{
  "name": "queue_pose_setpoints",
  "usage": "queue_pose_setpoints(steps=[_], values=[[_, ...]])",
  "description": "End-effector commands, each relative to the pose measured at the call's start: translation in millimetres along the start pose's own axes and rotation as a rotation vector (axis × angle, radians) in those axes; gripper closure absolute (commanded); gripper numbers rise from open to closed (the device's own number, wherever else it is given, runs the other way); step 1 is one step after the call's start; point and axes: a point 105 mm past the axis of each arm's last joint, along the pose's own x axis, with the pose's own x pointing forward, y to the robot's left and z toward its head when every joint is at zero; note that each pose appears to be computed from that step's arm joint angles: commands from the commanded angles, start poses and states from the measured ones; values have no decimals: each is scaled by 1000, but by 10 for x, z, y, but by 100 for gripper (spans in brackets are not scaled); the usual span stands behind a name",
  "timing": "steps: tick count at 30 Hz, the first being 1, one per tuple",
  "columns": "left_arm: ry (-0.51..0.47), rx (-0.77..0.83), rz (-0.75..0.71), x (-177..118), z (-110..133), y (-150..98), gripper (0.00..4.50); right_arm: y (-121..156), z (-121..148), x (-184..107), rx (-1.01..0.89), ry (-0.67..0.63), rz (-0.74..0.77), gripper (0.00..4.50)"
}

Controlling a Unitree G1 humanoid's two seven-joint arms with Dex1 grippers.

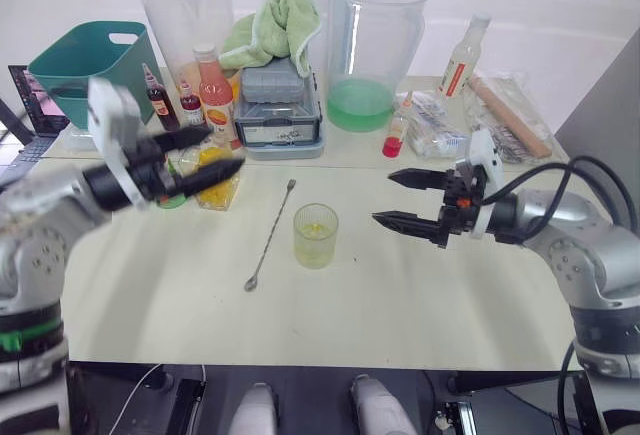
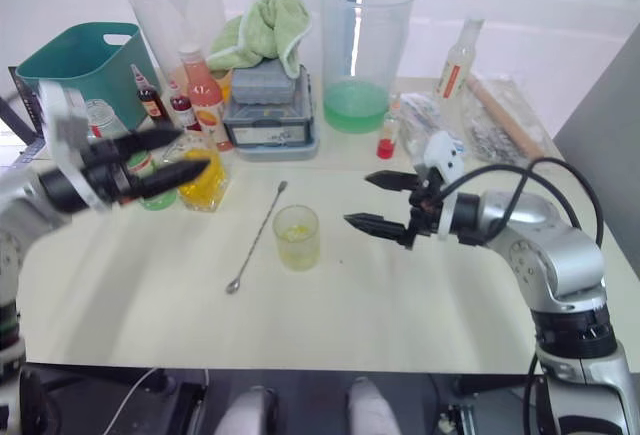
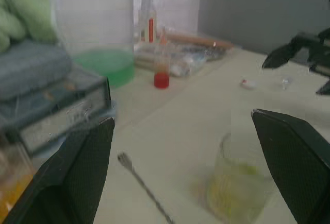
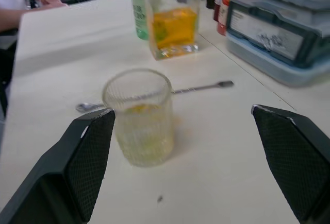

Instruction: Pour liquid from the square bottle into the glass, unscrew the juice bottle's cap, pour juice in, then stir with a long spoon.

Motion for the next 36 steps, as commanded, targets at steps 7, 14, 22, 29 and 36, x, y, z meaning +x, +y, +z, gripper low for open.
queue_pose_setpoints(steps=[7,14,22,29,36], values=[[-15,73,247,-590,-461,173,3,-196,-323,-661,-77,-4,-246,0],[46,66,350,-958,-843,259,3,-98,-544,-1099,35,11,-352,0],[99,38,465,-1414,-1206,334,3,2,-753,-1626,83,48,-503,0],[49,30,511,-1409,-1162,414,3,-6,-858,-2014,89,117,-581,0],[-6,-3,487,-1197,-1078,182,3,-32,-850,-1982,65,130,-506,0]])
